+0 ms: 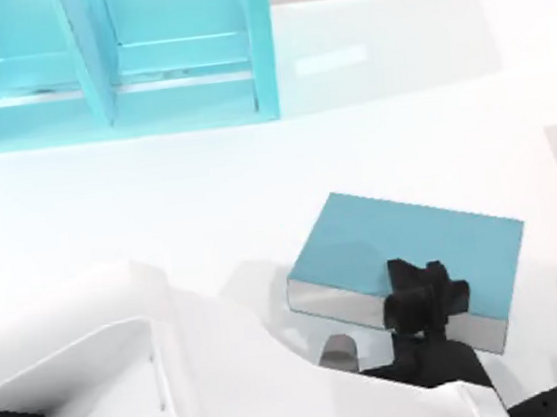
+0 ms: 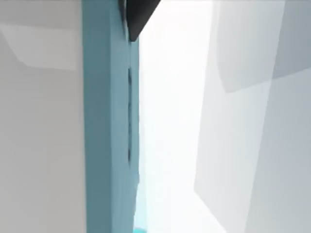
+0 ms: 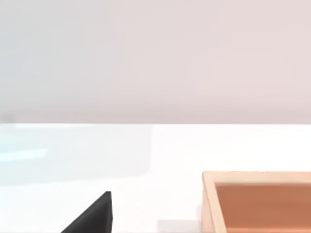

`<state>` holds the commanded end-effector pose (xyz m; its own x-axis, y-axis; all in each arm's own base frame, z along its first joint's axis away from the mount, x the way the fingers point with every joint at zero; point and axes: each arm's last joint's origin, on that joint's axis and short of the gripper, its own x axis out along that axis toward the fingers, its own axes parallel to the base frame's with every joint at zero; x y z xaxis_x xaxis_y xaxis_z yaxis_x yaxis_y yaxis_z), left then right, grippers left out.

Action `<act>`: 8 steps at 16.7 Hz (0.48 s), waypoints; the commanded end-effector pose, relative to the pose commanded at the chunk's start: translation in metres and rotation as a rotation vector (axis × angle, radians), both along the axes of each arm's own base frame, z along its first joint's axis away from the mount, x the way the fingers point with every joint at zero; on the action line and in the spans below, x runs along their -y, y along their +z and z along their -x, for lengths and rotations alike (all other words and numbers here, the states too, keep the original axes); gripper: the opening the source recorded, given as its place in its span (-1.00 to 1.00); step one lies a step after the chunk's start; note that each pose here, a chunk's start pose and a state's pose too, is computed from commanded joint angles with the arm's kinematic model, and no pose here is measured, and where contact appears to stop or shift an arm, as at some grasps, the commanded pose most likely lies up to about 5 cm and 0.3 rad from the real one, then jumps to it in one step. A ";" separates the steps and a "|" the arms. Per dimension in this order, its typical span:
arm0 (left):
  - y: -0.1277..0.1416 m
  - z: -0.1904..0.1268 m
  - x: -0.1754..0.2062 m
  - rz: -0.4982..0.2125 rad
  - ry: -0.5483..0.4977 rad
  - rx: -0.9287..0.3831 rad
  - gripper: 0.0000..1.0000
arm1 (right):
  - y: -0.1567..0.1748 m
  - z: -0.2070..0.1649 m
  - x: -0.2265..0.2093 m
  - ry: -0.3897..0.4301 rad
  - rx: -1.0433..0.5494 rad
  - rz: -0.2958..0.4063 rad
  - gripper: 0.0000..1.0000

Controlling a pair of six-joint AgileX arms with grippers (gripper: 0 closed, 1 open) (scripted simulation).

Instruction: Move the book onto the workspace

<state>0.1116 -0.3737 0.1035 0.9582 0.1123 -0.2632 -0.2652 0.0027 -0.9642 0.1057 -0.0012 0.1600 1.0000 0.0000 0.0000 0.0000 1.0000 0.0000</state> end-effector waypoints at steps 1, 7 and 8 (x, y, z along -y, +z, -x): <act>0.000 0.000 0.000 0.000 0.000 0.000 -1.00 | 0.000 0.000 0.000 0.000 0.000 0.000 1.00; 0.000 0.000 0.000 0.000 0.000 0.000 -0.25 | 0.000 0.000 0.000 0.000 0.000 0.000 1.00; 0.000 0.000 0.000 0.000 0.000 0.000 -0.10 | 0.000 0.000 0.000 0.000 0.000 0.000 1.00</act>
<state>0.1116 -0.3737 0.1035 0.9582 0.1123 -0.2632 -0.2652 0.0027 -0.9642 0.1057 -0.0012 0.1600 1.0000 0.0000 0.0000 0.0000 1.0000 0.0000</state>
